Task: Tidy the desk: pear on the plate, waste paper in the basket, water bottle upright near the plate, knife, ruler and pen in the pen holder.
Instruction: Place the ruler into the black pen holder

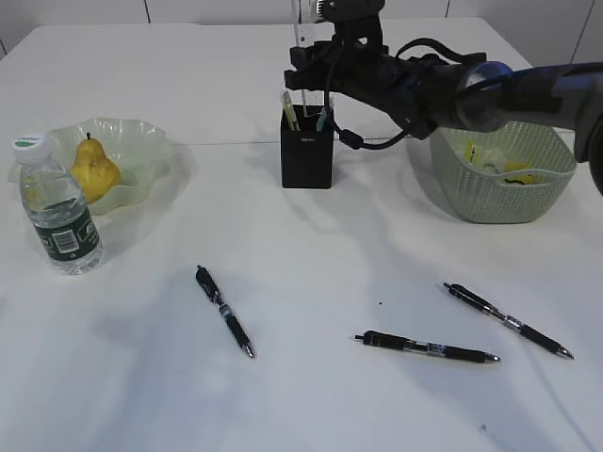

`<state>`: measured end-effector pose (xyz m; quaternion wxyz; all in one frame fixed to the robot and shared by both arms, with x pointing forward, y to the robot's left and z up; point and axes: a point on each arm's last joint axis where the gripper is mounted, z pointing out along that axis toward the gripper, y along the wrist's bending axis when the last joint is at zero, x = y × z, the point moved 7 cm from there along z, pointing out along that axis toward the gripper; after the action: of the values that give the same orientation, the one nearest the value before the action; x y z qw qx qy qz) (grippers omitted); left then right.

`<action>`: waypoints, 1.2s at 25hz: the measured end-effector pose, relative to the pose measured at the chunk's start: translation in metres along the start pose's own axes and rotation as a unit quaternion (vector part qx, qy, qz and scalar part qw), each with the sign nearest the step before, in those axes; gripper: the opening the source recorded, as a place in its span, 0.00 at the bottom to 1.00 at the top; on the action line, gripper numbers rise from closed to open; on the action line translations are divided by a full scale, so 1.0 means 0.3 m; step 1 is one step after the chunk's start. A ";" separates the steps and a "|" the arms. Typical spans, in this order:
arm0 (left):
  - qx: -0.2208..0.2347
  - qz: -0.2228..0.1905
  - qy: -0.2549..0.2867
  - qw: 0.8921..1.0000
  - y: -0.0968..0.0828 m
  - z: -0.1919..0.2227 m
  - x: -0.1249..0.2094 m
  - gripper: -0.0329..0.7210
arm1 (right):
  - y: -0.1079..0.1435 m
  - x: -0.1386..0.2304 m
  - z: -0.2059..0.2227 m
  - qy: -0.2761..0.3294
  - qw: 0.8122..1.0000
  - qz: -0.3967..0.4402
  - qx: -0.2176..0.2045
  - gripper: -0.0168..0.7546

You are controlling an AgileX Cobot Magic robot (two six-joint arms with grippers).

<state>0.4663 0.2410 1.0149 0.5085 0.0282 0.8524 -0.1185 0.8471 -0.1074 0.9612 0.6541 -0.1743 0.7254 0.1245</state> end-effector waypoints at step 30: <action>0.000 0.000 0.000 1.000 0.000 0.000 0.000 0.36 | -0.028 0.089 0.023 0.049 0.998 0.038 0.027 0.42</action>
<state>0.4663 0.2410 1.0149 0.5085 0.0282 0.8524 -0.1185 0.8546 -0.1147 0.9342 0.6172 -0.1350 0.7656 0.1212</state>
